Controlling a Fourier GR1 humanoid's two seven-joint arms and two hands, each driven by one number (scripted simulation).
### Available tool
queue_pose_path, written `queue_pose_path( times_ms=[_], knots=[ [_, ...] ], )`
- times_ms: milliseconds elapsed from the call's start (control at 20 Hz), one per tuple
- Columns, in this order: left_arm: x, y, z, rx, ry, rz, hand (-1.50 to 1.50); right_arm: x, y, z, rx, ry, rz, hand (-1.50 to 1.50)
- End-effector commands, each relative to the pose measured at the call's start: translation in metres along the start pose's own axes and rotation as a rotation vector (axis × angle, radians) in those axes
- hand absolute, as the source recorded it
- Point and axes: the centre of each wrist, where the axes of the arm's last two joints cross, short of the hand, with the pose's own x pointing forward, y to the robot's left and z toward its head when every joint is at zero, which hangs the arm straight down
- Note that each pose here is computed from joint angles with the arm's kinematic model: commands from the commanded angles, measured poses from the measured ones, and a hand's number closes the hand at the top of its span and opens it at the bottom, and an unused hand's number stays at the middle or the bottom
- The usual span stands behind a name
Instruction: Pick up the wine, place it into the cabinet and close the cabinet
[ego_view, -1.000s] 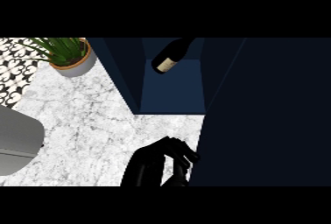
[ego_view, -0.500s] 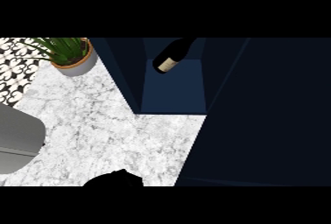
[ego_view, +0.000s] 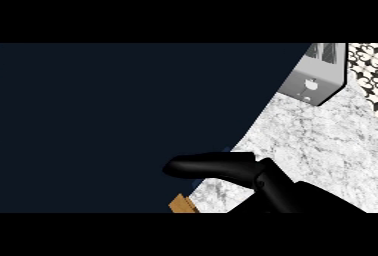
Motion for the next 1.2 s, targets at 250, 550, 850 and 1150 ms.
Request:
queue_pose_path(
  times_ms=[250, 550, 850, 1150],
  knots=[
    [0.054, 0.069, 0.011, 0.021, -0.042, -0.045, 1.5, 0.008, 0.058, -0.043, 0.157, -0.007, 0.053, 1.5],
    [0.059, 0.087, 0.015, -0.022, -0.017, -0.013, 1.5, -0.003, 0.077, -0.111, 0.046, -0.016, 0.121, 1.5],
    [0.079, 0.114, 0.018, -0.05, -0.015, 0.007, 1.5, -0.007, 0.067, -0.171, -0.071, -0.014, 0.173, 1.5],
    [0.091, 0.13, 0.012, -0.04, -0.031, -0.011, 1.5, -0.042, 0.037, -0.217, -0.13, 0.064, 0.144, 1.5]
  ],
)
